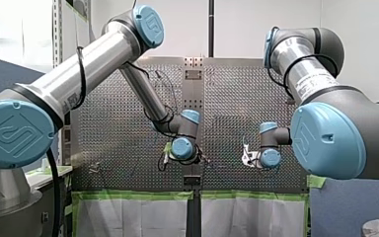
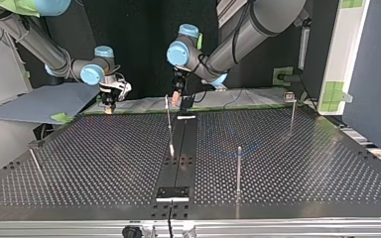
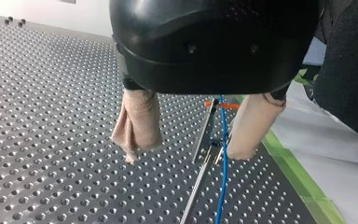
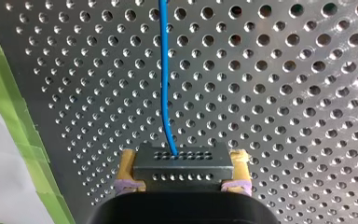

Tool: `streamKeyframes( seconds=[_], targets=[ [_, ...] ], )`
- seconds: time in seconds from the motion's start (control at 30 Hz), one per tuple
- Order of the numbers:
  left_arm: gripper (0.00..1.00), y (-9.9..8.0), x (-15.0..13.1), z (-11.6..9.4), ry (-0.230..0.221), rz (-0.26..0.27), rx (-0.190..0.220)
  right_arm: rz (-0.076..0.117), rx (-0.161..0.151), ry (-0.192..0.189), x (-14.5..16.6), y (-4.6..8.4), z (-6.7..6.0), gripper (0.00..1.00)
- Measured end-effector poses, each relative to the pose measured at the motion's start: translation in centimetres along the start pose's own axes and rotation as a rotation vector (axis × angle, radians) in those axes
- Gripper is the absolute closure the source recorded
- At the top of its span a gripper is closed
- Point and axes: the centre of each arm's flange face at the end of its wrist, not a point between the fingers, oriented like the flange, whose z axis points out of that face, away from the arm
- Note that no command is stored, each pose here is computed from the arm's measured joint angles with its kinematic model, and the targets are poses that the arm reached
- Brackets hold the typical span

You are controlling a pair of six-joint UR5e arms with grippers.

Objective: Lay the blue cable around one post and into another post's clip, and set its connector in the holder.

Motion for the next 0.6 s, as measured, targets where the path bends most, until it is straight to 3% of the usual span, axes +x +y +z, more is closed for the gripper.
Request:
streamKeyframes(
  seconds=[0.47, 0.6],
  targets=[
    [0.00, -1.1, 0.0, -0.5, -0.003, 0.003, 0.031, -0.001, 0.005, -0.005, -0.1, -0.2, -0.1, 0.62],
    [0.00, -1.8, 0.0, -0.8, -0.007, 0.003, 0.062, -0.001, 0.005, -0.005, -0.1, -0.2, -0.1, 0.62]
  ],
)
